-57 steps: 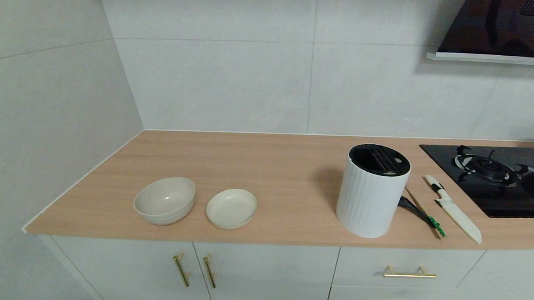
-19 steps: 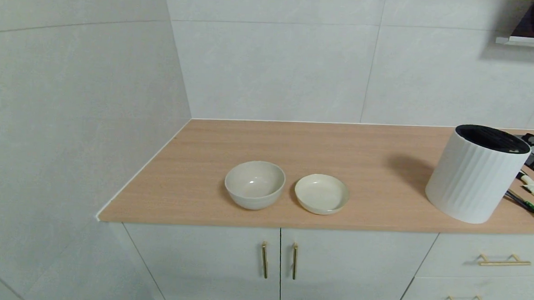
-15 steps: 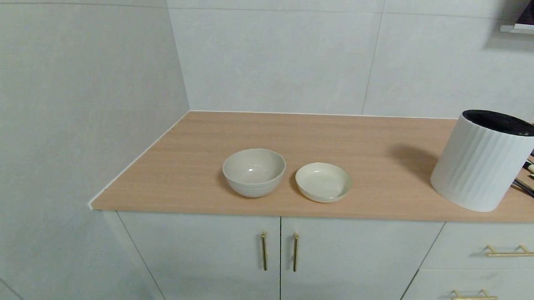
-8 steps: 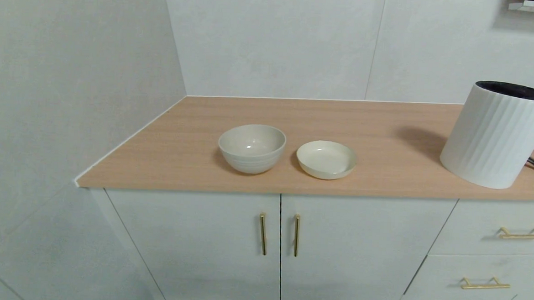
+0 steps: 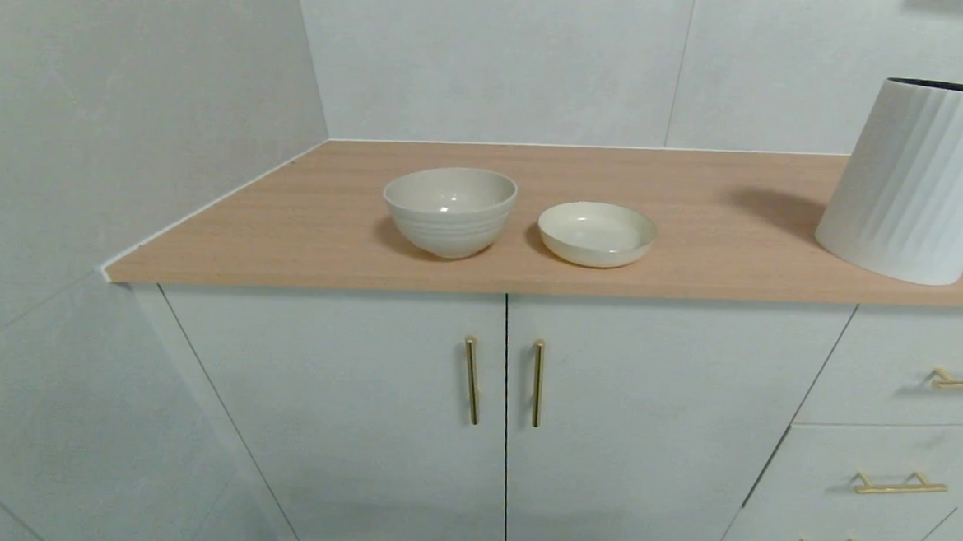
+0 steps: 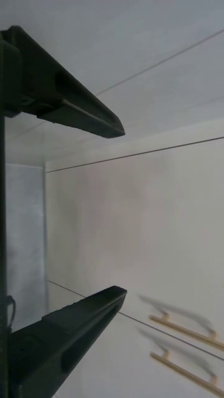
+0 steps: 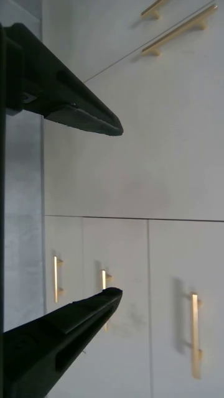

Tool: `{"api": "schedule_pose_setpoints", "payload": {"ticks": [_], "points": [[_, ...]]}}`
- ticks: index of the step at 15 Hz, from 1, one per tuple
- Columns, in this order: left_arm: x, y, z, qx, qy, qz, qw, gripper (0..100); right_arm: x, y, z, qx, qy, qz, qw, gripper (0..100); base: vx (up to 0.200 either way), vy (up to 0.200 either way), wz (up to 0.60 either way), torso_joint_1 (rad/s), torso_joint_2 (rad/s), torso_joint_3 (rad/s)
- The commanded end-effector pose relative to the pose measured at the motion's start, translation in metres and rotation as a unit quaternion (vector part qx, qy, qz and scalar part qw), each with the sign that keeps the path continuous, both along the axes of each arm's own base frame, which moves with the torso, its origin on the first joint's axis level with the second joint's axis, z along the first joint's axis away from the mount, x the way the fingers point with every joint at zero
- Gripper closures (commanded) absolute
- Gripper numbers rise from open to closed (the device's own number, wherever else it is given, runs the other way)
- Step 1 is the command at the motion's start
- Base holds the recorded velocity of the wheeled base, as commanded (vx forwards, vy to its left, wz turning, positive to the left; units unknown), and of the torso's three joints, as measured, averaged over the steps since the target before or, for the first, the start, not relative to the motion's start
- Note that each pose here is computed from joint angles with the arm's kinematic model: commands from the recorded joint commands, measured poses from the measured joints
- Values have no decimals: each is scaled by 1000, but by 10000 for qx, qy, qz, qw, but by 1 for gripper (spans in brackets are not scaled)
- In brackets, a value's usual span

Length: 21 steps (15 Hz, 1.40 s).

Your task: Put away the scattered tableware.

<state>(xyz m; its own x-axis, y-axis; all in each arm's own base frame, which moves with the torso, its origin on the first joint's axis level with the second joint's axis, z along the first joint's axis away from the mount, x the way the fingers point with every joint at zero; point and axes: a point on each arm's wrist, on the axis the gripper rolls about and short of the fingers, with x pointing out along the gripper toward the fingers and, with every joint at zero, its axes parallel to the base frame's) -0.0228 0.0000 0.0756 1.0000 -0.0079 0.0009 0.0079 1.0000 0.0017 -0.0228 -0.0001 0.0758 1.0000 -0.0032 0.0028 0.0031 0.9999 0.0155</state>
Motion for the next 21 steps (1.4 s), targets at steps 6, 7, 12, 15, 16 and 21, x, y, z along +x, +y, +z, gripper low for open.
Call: {"api": "schedule_pose_setpoints", "payload": {"ticks": [6, 7, 12, 15, 16, 21], "points": [[0, 0, 0, -1, 4, 1, 10000, 0, 0, 0, 0, -1, 6, 1, 10000, 0, 0, 0, 0, -108, 417, 297], [0, 0, 0, -1, 4, 1, 10000, 0, 0, 0, 0, -1, 6, 1, 10000, 0, 0, 0, 0, -32, 149, 110], [0, 0, 0, -1, 4, 1, 10000, 0, 0, 0, 0, -1, 6, 1, 10000, 0, 0, 0, 0, -5, 24, 18], [0, 0, 0, -1, 4, 1, 10000, 0, 0, 0, 0, -1, 6, 1, 10000, 0, 0, 0, 0, 0, 0, 0], [0, 0, 0, -1, 4, 1, 10000, 0, 0, 0, 0, 7, -2, 1, 10000, 0, 0, 0, 0, 0, 0, 0], [0, 0, 0, -1, 4, 1, 10000, 0, 0, 0, 0, 14, 6, 1, 10000, 0, 0, 0, 0, 0, 0, 0]]}}
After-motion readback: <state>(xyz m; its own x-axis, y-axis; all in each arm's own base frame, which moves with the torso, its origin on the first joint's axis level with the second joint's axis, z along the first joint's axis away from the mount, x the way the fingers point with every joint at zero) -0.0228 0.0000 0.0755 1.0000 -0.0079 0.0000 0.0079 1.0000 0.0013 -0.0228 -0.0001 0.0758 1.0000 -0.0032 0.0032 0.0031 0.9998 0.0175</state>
